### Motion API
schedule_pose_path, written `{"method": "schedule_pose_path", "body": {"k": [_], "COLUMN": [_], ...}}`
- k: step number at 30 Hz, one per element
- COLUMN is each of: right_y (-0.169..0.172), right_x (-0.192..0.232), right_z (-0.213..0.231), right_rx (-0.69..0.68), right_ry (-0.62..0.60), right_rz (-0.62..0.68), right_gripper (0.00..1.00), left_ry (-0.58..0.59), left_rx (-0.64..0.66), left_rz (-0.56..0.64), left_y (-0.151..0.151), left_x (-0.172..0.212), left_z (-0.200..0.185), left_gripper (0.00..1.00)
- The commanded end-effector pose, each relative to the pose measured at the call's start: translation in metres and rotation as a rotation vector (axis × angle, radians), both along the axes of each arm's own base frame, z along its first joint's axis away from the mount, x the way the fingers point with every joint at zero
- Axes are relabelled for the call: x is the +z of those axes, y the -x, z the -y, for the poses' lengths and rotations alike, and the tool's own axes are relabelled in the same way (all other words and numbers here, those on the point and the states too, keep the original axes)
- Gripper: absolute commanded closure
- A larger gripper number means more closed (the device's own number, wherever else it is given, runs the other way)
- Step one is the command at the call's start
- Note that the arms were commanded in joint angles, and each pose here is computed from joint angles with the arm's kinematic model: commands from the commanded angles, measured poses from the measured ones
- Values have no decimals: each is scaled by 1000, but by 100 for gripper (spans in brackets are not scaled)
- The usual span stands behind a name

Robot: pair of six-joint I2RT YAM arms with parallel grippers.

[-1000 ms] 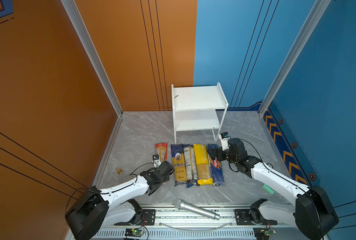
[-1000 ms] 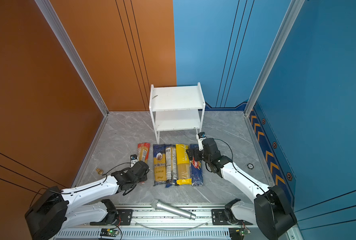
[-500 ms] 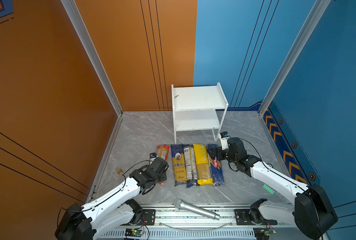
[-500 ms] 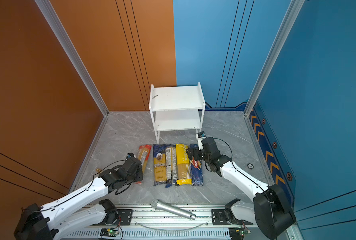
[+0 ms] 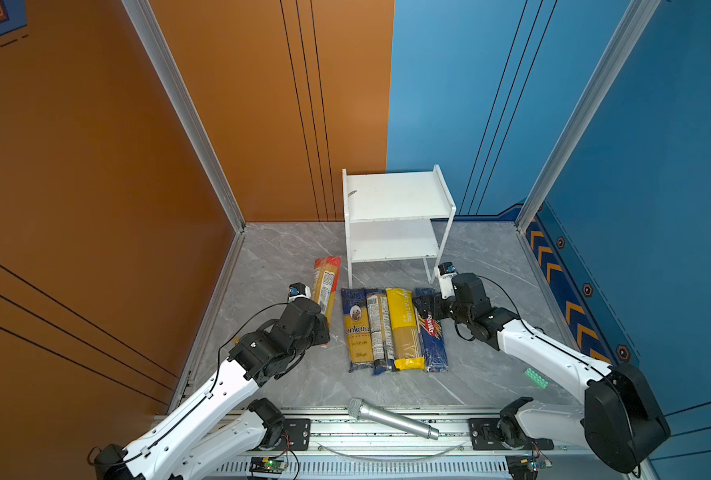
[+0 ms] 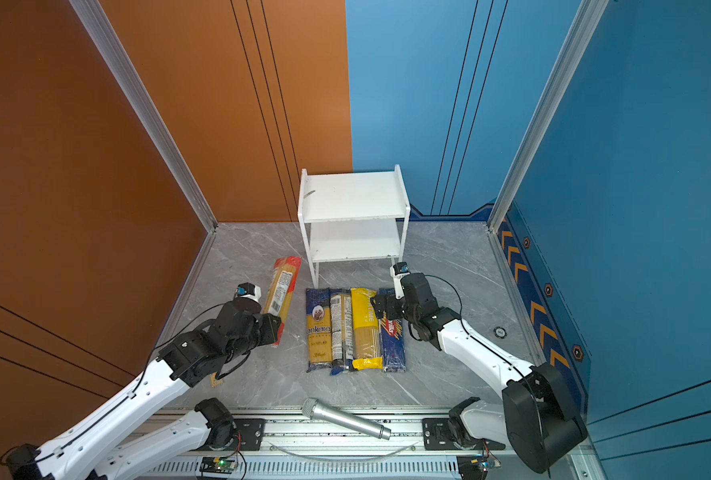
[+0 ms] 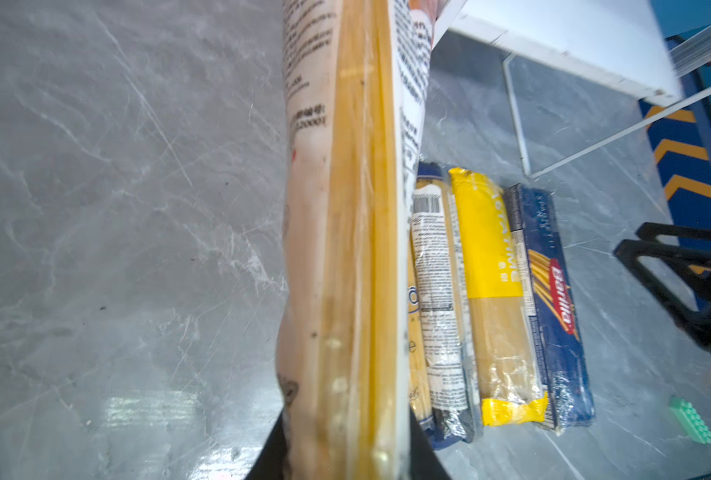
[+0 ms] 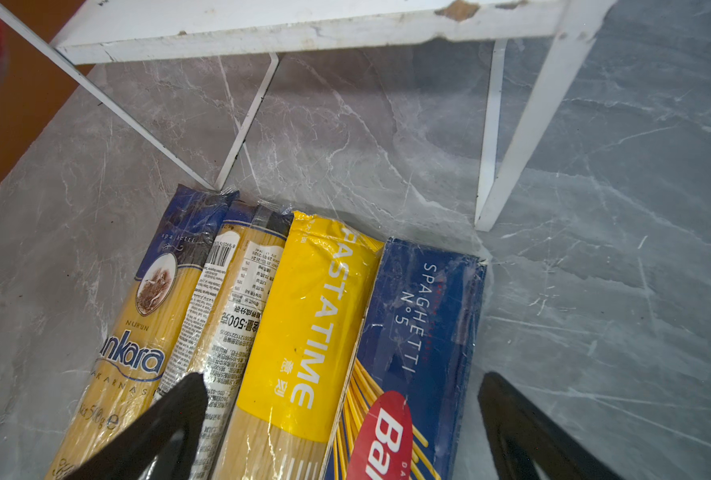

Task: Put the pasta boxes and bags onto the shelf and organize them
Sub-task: 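Lift the red-capped bag upright with the left gripper toward the shelf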

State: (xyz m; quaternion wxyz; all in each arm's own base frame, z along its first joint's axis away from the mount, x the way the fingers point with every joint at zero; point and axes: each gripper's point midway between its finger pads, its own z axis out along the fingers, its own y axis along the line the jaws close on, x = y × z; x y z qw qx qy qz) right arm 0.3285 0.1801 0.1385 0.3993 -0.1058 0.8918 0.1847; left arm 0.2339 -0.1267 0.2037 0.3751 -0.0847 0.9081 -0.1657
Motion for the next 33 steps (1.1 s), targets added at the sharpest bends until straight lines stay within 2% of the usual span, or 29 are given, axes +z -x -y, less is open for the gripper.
{"method": "schedule_pose_path", "body": {"k": [1, 12, 18, 23, 33], "right_y": [-1, -2, 0, 2, -2], "right_x": [6, 9, 10, 9, 3], "right_z": [-1, 1, 5, 9, 4], "right_rx": [-3, -4, -6, -9, 6], "right_ry": [7, 20, 39, 47, 37], "right_rz": [0, -13, -17, -16, -40], "right_gripper": [0, 0, 0, 0, 0], "left_ry": [50, 56, 69, 51, -12], "left_rx": [3, -78, -142, -111, 22], "left_rz": [256, 509, 590, 614, 610], "left_y": [-22, -48, -66, -69, -52], "left_x": [88, 207, 252, 260, 245], "left_z": [2, 27, 55, 53, 9], "left_gripper": [100, 100, 100, 100, 100]}}
